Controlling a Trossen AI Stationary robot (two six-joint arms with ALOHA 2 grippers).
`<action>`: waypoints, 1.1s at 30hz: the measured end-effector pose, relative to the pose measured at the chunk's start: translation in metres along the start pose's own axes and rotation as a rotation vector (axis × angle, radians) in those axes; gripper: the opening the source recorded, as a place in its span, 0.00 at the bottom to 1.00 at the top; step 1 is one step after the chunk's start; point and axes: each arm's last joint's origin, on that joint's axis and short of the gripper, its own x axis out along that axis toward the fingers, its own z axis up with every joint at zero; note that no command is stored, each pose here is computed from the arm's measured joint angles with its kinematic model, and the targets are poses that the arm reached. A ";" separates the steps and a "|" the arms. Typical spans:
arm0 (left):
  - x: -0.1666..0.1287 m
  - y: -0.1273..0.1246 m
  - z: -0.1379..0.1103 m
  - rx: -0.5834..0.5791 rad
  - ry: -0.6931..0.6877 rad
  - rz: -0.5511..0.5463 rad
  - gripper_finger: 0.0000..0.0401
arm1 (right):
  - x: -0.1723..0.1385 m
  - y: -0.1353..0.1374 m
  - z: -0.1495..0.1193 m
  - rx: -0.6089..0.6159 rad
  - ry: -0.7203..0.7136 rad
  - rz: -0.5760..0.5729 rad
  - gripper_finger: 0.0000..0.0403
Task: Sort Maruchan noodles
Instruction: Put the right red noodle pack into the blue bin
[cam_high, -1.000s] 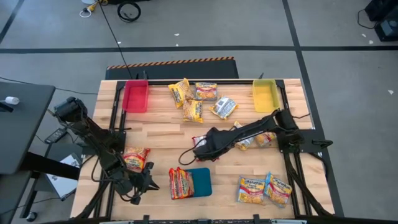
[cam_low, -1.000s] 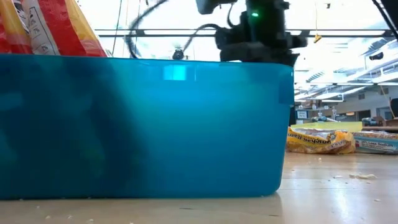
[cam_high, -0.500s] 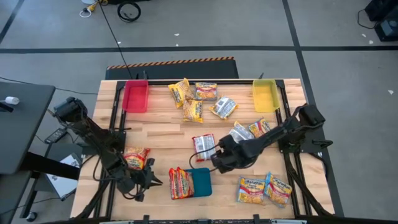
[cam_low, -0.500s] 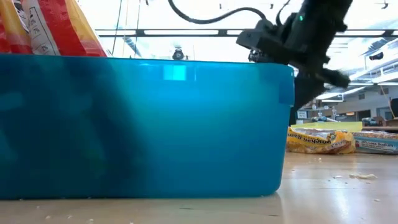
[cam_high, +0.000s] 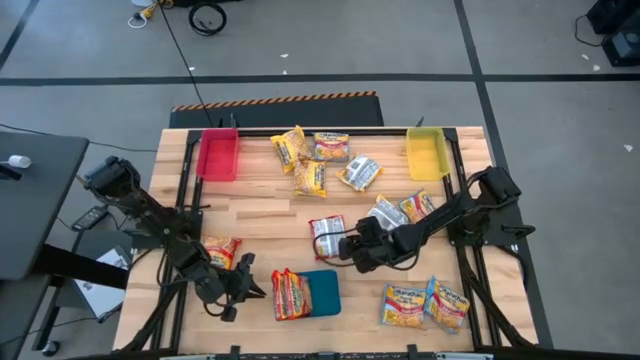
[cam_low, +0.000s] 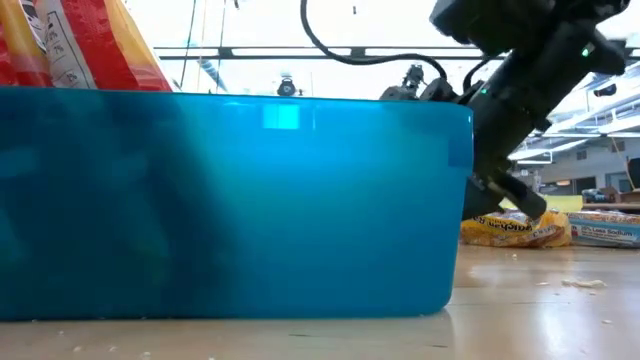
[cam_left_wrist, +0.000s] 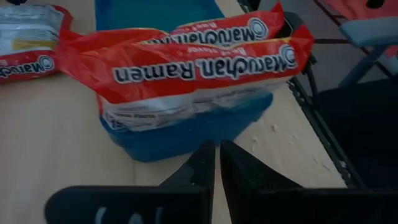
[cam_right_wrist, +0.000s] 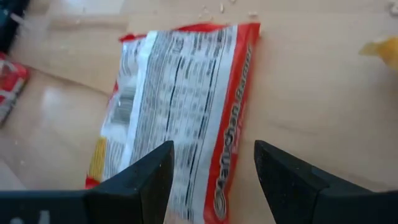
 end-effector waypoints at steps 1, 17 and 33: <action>0.000 0.000 0.000 0.000 0.000 0.001 0.07 | 0.002 -0.001 0.001 0.000 -0.001 0.006 0.56; 0.000 -0.002 -0.002 -0.015 0.046 -0.064 0.07 | 0.025 0.004 -0.012 0.036 0.062 0.137 0.56; 0.000 0.001 -0.002 -0.017 0.043 -0.028 0.07 | 0.034 0.039 -0.006 -0.265 -0.058 0.165 0.04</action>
